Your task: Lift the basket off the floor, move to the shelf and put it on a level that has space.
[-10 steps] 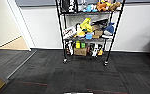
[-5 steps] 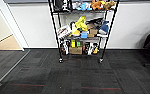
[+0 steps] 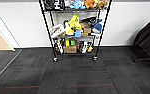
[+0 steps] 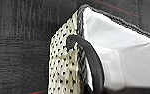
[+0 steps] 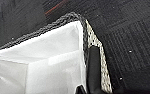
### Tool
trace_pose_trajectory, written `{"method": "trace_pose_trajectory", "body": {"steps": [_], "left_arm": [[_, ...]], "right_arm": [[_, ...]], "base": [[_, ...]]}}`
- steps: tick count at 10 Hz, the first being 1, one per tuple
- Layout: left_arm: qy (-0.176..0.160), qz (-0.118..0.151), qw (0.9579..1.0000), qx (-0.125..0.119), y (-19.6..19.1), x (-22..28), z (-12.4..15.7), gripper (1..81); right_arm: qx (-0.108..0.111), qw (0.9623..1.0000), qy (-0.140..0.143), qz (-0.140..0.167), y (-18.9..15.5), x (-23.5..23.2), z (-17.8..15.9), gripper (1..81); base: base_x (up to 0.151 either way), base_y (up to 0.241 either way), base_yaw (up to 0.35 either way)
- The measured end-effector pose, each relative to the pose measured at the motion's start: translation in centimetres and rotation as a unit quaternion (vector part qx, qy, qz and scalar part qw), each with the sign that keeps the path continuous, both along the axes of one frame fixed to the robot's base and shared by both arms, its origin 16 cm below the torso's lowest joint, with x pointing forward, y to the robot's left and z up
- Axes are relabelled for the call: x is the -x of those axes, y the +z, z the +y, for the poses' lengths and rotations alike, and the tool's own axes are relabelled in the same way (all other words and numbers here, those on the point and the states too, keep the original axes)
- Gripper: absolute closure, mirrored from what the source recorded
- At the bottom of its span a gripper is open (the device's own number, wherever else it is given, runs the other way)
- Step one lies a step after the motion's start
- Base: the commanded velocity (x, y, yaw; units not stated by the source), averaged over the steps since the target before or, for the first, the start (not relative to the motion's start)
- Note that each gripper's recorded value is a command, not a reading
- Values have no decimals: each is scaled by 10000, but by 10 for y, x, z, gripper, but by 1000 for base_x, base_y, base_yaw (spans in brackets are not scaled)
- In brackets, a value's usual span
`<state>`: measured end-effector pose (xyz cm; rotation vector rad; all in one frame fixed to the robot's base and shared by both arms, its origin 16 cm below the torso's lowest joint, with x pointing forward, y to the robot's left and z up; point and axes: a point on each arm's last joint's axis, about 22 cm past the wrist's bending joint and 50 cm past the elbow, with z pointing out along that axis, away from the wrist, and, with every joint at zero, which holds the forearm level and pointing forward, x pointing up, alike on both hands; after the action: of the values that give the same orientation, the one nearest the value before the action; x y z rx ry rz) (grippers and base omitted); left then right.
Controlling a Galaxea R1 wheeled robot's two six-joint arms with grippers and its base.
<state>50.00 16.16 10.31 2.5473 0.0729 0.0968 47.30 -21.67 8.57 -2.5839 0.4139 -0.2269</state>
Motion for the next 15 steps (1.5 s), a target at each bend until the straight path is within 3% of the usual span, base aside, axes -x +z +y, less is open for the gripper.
{"method": "trace_pose_trajectory", "body": {"steps": [4, 7, 11, 15], "left_arm": [[54, -77, 9999, -62, 51, 12, 18, 811], [225, -379, 9990, -78, 92, 9, 27, 811], [289, -106, 9995, -107, 112, 49, 33, 811], [527, -83, 9986, -13, 151, 20, 25, 811]], "right_arm": [[-92, 9999, 62, -110, 55, -2, 15, 811], [-92, 9996, 36, -275, 98, 0, 12, 811], [-113, 9999, 23, 38, 117, 42, 15, 811], [-151, 9999, -36, 8, 158, 18, 14, 811]], "base": [[0, 0, 0], [0, 0, 0], [0, 0, 0], [0, 0, 0]]}}
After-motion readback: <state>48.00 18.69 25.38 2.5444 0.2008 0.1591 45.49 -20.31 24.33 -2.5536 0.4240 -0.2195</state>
